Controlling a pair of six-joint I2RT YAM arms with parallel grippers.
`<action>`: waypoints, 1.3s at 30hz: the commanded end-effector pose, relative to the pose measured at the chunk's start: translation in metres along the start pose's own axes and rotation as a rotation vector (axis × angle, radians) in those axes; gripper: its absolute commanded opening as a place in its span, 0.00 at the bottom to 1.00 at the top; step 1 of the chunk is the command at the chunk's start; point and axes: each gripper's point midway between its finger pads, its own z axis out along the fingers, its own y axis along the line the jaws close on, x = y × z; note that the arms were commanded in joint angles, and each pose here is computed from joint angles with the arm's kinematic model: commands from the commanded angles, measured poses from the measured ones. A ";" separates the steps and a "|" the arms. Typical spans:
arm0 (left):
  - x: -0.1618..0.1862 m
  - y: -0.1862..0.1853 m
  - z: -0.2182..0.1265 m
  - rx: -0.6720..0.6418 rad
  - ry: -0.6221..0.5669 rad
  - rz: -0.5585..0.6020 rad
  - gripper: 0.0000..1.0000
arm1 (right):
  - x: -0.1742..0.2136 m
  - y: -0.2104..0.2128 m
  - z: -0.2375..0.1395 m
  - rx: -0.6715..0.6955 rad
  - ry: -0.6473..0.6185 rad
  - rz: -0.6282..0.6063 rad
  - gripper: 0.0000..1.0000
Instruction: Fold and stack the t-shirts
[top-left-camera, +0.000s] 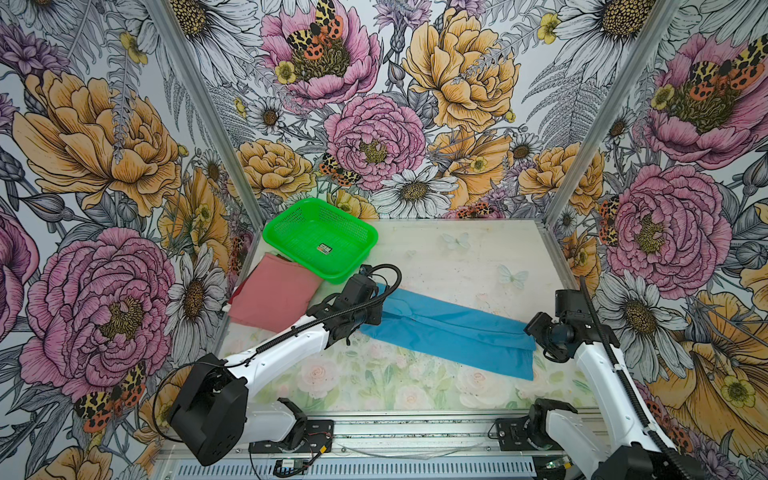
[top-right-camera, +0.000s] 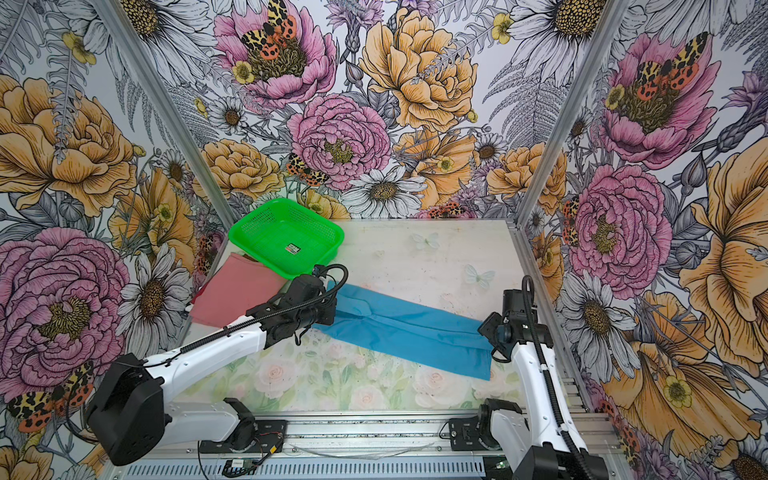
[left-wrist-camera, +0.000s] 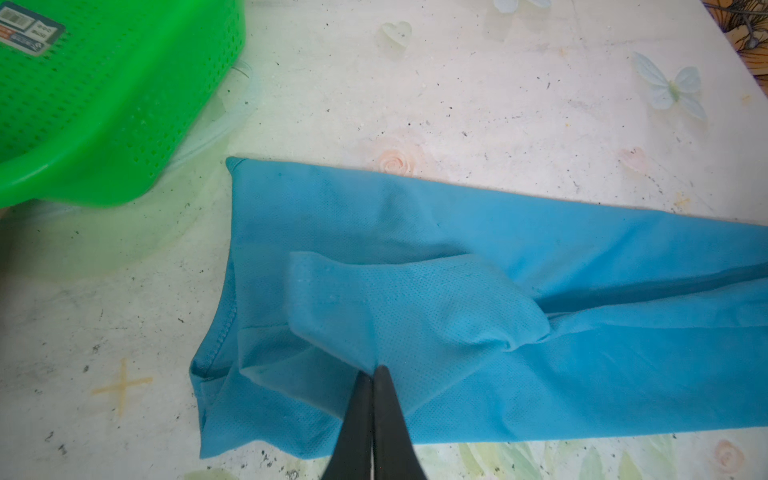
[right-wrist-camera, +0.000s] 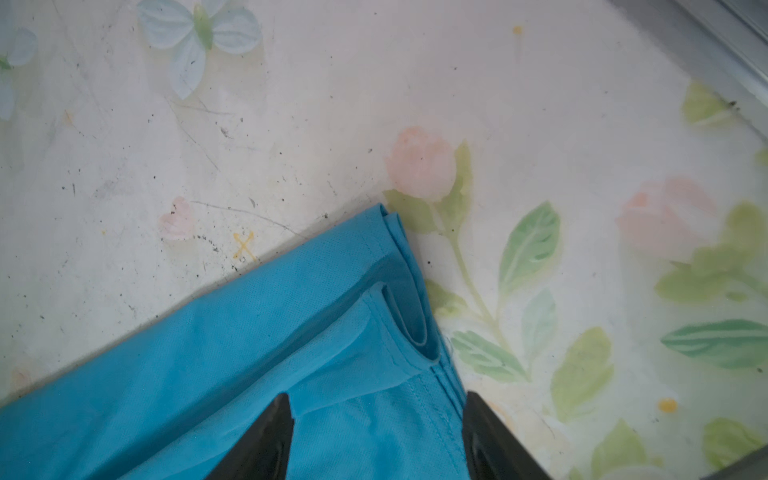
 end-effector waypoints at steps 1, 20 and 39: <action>0.010 -0.002 -0.002 0.001 0.012 -0.007 0.00 | -0.009 0.018 -0.006 -0.046 -0.011 -0.073 0.69; -0.003 0.000 -0.003 0.030 0.028 -0.025 0.99 | 0.031 0.080 0.015 -0.087 0.122 -0.395 0.94; 0.027 -0.034 0.078 0.169 0.185 -0.207 0.99 | 0.076 0.059 0.081 0.178 0.305 -0.486 0.99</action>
